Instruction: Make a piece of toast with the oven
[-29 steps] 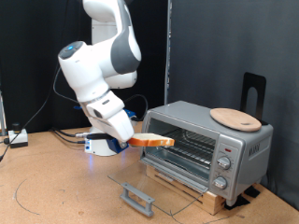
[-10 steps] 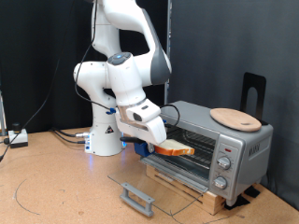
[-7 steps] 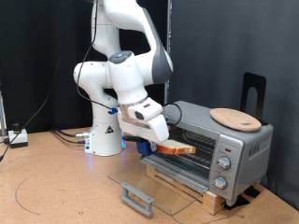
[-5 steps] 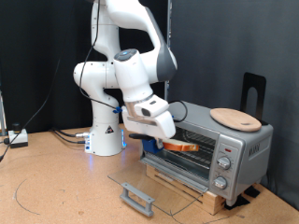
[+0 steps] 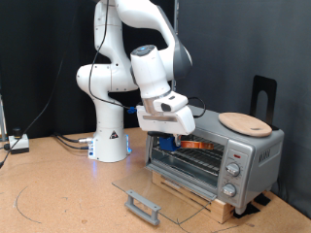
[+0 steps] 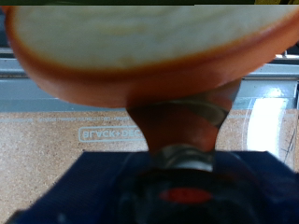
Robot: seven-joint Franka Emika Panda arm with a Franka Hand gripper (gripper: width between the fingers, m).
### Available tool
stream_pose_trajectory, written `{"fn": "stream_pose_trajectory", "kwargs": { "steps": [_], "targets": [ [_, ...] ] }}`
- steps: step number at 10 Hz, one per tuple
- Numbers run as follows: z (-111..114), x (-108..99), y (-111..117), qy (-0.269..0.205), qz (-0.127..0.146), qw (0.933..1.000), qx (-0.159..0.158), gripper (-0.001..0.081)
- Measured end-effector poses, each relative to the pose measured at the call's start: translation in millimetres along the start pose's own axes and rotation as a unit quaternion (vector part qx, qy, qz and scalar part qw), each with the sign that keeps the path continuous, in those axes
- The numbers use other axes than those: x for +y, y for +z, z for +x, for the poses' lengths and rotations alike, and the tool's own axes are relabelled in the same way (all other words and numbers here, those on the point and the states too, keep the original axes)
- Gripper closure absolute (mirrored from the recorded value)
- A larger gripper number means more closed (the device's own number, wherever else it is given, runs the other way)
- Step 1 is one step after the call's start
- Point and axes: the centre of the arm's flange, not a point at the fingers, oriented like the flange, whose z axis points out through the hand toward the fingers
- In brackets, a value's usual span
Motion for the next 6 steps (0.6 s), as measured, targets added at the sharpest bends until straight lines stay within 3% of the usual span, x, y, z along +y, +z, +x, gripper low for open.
{"fn": "stream_pose_trajectory", "kwargs": {
  "steps": [6],
  "targets": [
    [-15,9,-5,0.015,-0.011,0.9997,-0.018,0.0389]
  ]
}}
